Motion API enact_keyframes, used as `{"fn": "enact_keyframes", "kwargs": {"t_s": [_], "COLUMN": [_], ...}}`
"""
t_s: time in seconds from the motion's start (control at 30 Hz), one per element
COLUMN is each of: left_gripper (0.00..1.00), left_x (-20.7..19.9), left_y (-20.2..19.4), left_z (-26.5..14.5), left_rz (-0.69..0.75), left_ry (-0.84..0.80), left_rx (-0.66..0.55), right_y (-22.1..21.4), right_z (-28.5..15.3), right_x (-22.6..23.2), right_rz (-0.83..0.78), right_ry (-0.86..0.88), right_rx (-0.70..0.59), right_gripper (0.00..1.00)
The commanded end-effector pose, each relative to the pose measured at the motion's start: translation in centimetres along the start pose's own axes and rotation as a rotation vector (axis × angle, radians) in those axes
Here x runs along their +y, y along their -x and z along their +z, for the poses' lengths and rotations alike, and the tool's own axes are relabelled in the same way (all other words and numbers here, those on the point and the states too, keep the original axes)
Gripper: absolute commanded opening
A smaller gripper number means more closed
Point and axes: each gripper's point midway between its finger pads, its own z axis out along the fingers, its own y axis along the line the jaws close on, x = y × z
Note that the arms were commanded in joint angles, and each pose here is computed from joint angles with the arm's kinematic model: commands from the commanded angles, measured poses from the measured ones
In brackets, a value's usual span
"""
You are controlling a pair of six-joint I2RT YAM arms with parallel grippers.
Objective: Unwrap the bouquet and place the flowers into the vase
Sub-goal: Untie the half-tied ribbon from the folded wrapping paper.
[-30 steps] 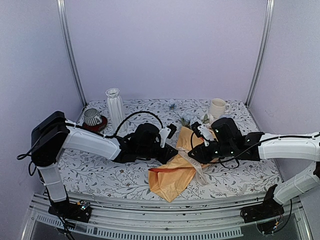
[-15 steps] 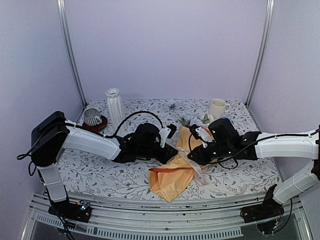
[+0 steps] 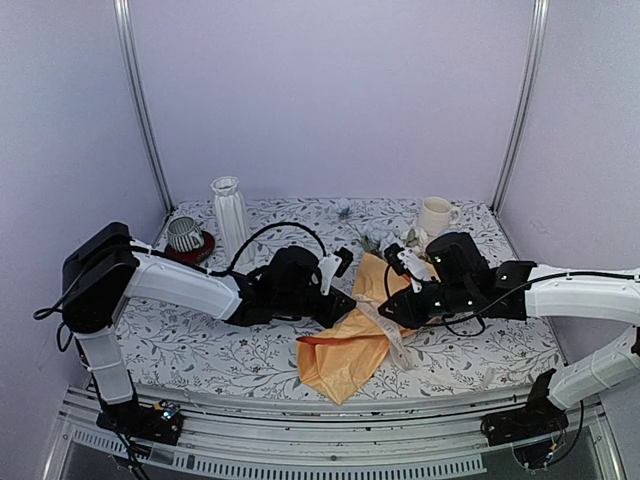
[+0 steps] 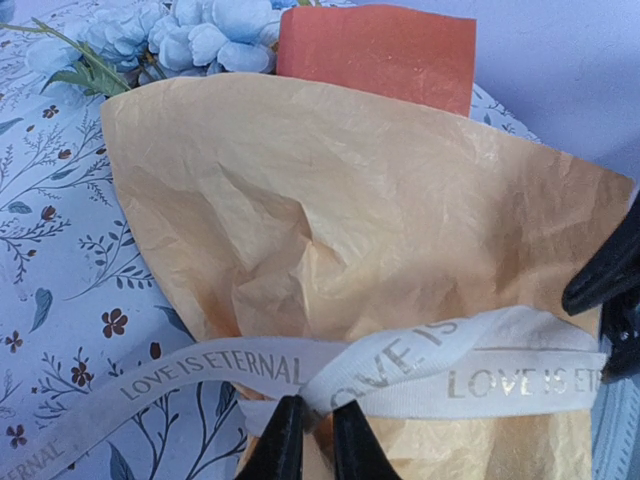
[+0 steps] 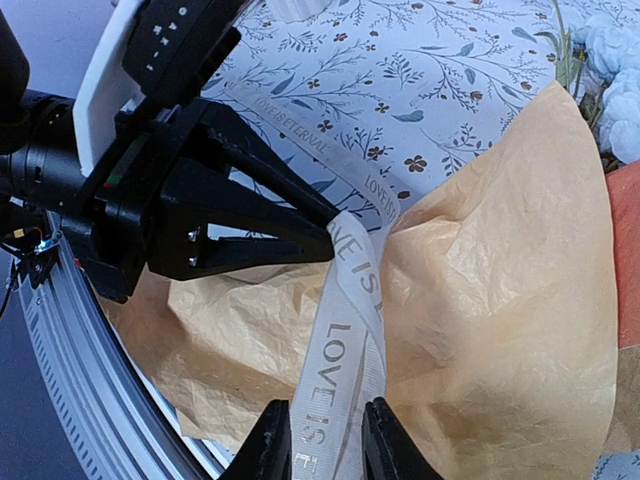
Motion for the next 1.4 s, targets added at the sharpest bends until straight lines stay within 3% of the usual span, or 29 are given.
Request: {"fn": "enact_keyframes", "kwargs": {"t_s": [0.0, 0.43, 0.83, 0.97, 1.1, 1.37], "left_gripper": [0.13, 0.13, 0.13, 0.13, 0.13, 0.13], "left_x": [-0.1, -0.1, -0.1, -0.1, 0.0, 0.7], "left_y": [1.4, 1.3, 1.2, 1.2, 1.2, 0.9], "left_z": [-0.7, -0.6, -0.5, -0.5, -0.5, -0.5], "left_rz": [0.004, 0.005, 0.004, 0.004, 0.005, -0.010], "left_ry": [-0.010, -0.010, -0.013, -0.013, -0.009, 0.023], "left_rx": [-0.043, -0.039, -0.037, -0.037, -0.036, -0.033], "right_y": [0.4, -0.2, -2.2, -2.8, -2.6, 0.2], "right_z": [0.3, 2.9, 4.3, 4.9, 4.8, 1.3], "right_x": [1.3, 0.2, -0.7, -0.8, -0.7, -0.7], "right_rz": [-0.011, -0.006, 0.004, 0.005, 0.000, 0.008], "right_ry": [0.021, -0.065, -0.101, -0.100, -0.094, -0.116], "right_rx": [0.021, 0.097, 0.167, 0.185, 0.180, 0.022], "right_gripper": [0.27, 0.28, 0.35, 0.28, 0.07, 0.03]}}
